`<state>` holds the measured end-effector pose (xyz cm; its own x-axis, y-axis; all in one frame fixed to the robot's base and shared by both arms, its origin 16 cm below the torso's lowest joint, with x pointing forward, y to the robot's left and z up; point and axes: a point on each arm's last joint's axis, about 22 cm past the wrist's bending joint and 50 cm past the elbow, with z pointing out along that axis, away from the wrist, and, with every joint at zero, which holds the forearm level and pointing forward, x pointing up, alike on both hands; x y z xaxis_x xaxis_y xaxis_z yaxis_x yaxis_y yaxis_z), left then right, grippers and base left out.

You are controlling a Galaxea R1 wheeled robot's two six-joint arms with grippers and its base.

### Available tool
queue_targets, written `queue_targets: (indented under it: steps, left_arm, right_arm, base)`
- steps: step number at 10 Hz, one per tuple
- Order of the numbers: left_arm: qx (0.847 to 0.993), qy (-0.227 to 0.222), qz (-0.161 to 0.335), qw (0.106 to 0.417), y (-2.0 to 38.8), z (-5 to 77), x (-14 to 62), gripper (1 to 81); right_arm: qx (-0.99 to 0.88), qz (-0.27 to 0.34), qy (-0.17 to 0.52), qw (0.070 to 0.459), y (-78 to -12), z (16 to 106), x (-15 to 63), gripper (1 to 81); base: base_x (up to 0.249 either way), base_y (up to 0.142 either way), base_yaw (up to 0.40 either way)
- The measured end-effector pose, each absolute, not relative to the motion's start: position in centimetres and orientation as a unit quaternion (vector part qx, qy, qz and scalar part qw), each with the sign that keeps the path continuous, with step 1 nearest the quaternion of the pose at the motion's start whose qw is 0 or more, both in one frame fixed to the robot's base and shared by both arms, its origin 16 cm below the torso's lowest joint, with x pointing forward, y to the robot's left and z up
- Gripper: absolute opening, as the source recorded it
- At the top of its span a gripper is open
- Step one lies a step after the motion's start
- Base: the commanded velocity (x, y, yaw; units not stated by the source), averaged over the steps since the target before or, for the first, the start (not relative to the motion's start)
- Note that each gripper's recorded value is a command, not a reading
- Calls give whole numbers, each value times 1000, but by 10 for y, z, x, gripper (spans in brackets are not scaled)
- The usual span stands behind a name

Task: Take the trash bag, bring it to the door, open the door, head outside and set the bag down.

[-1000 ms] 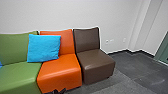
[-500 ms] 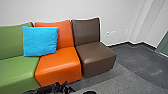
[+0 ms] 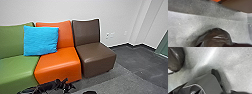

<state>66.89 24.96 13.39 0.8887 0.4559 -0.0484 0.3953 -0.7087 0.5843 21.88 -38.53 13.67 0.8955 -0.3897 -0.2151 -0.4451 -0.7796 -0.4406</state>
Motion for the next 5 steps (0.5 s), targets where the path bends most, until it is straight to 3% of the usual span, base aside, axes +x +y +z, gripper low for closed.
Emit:
queue_targets:
  steps: [5]
  left_arm:
    - [922,228,17,311,219,98,660,811]
  right_arm:
    - [-941,82,229,237,-391,127,211,811]
  base:
    - [0,0,0]
